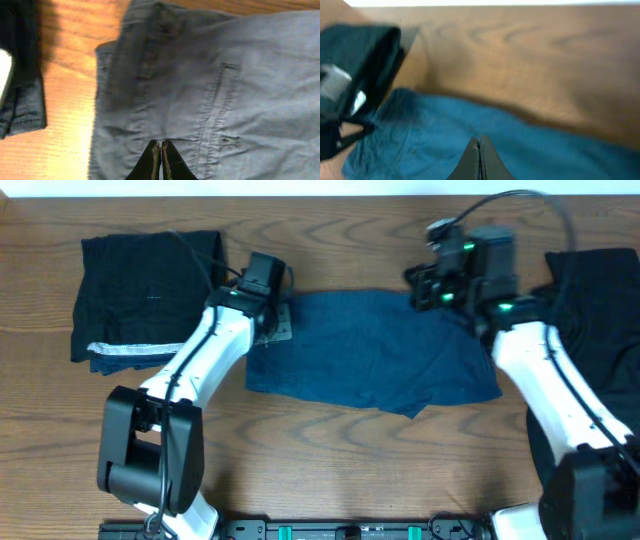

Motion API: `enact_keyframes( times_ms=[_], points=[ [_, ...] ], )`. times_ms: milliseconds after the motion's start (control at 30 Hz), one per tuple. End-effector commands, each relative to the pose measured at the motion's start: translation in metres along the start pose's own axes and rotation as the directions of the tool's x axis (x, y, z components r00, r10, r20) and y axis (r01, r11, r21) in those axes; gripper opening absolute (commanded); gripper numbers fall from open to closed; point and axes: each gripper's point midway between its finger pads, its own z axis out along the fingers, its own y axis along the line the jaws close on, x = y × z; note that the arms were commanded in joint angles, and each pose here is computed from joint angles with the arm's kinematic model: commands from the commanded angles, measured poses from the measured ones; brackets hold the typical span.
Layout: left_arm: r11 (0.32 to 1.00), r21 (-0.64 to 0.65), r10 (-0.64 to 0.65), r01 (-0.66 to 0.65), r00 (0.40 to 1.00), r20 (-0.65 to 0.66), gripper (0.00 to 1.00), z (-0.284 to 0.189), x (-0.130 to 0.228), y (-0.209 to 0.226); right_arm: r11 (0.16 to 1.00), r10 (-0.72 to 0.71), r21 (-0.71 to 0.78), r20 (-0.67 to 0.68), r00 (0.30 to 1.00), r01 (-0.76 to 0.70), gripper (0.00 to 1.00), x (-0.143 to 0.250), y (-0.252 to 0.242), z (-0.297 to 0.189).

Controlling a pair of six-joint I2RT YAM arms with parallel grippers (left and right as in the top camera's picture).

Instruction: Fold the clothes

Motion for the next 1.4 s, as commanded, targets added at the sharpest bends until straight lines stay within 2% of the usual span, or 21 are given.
enact_keyframes(
  times_ms=[0,133,233,333,433,633,1033,1367],
  points=[
    [1.0,0.018,-0.013,0.014,0.999,-0.049,0.06,0.004,0.007,0.008,0.997,0.056,0.067,-0.083,0.995,-0.05,0.01,0.03,-0.003,0.029],
    [0.998,0.007,-0.064,0.065,0.993,-0.101,0.06,0.003,0.013,0.027,0.996,0.073,0.056,-0.19,0.979,-0.063,0.01,0.067,0.008,0.06],
    [0.992,0.083,-0.083,0.095,0.986,-0.145,0.1,0.001,0.015,0.031,0.997,0.064,0.051,-0.26,0.963,-0.052,0.01,0.093,0.014,0.079],
    [0.977,0.167,-0.105,0.133,0.98,-0.169,0.36,-0.002,0.013,0.033,0.998,0.055,0.046,-0.31,0.949,-0.043,0.01,0.113,0.019,0.092],
    [0.976,0.166,-0.115,0.141,0.981,-0.157,0.52,-0.001,0.008,0.041,0.998,0.048,0.042,-0.34,0.939,-0.036,0.01,0.126,0.023,0.099],
    [0.981,0.182,-0.039,0.063,0.991,-0.131,0.81,0.0,0.005,0.039,0.999,0.035,0.034,-0.376,0.926,-0.024,0.01,0.139,0.031,0.103],
    [0.988,0.153,-0.012,0.033,0.991,-0.137,0.85,0.007,0.008,0.039,0.995,0.061,0.1,-0.468,0.882,-0.016,0.01,0.164,0.023,0.091],
    [0.995,0.097,0.024,-0.005,0.979,-0.203,0.85,0.048,0.024,0.036,0.994,0.064,0.104,-0.477,0.877,-0.017,0.01,0.167,0.022,0.09]
  ],
)
